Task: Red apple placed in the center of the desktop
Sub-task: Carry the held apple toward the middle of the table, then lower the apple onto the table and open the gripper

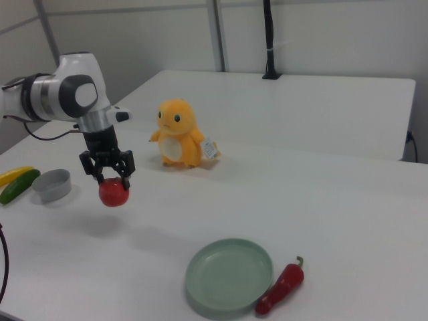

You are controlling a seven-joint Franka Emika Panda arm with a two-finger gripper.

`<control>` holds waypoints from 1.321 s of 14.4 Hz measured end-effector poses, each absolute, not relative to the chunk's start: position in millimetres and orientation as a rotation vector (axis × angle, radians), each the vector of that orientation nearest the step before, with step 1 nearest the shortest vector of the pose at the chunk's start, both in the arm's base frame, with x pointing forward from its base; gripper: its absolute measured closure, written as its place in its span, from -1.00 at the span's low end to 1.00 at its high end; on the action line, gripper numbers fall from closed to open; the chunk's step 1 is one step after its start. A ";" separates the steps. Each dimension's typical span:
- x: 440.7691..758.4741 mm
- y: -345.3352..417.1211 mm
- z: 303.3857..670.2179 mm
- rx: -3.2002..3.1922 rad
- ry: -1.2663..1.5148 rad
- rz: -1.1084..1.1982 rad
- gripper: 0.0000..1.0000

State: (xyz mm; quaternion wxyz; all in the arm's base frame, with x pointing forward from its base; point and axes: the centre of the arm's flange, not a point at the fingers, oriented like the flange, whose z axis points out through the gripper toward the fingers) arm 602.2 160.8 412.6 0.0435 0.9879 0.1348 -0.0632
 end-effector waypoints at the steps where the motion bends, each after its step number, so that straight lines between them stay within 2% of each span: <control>1: 606.1 157.9 408.6 3.025 0.405 -0.165 -0.49; 7: 625.7 140.9 363.7 3.029 0.360 -0.135 -0.49; 19: 627.5 127.7 354.0 3.030 0.330 -0.156 -0.49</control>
